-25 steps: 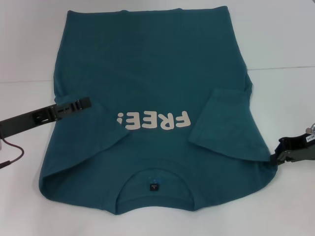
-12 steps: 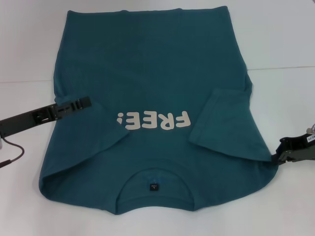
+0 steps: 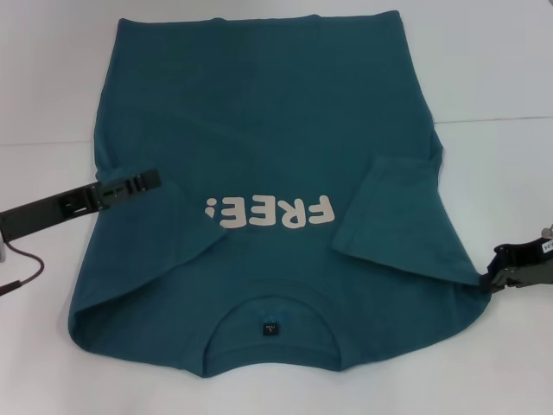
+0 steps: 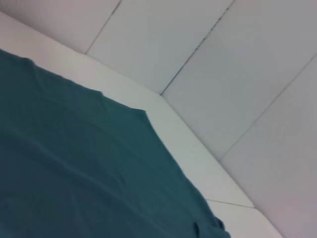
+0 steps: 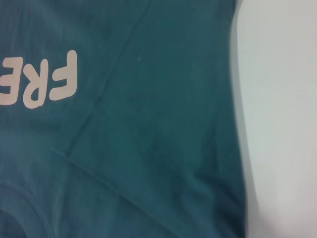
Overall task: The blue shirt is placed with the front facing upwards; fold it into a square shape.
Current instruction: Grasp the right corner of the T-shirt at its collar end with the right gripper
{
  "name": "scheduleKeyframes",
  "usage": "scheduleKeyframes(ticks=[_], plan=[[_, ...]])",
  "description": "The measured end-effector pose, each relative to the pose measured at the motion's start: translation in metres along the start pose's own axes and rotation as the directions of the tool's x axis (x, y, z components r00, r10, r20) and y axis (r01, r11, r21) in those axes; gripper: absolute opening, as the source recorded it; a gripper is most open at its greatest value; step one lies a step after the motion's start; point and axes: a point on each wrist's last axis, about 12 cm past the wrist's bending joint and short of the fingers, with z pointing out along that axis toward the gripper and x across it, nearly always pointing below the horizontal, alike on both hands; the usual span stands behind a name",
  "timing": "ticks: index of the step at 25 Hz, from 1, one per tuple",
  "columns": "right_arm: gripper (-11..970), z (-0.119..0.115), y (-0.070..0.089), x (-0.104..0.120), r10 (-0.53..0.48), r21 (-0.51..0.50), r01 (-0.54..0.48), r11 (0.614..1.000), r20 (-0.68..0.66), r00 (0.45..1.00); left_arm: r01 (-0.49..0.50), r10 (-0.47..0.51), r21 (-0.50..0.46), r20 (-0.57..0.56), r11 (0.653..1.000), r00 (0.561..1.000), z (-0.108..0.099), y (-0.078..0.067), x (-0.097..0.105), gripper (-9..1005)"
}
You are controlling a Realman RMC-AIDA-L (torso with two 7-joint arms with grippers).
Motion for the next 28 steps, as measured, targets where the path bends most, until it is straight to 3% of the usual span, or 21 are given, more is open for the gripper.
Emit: scheduleKeyframes(ticks=[8, 19, 28], plan=[[117, 0.000, 0.000, 0.000, -0.010, 0.000, 0.010, 1.000, 0.000, 1.000, 0.046, -0.047, -0.048, -0.006, 0.998, 0.999, -0.016, 0.011, 0.001, 873], [153, -0.003, -0.002, 0.000, 0.011, 0.001, -0.011, 1.000, -0.005, 1.000, 0.046, -0.046, -0.045, -0.006, 0.998, 0.999, -0.016, 0.010, 0.003, 876], [344, -0.023, 0.001, -0.007, -0.032, 0.022, 0.031, 0.999, 0.044, 0.999, 0.041, -0.042, -0.043, -0.008, 0.998, 0.999, -0.014, 0.010, 0.002, 877]])
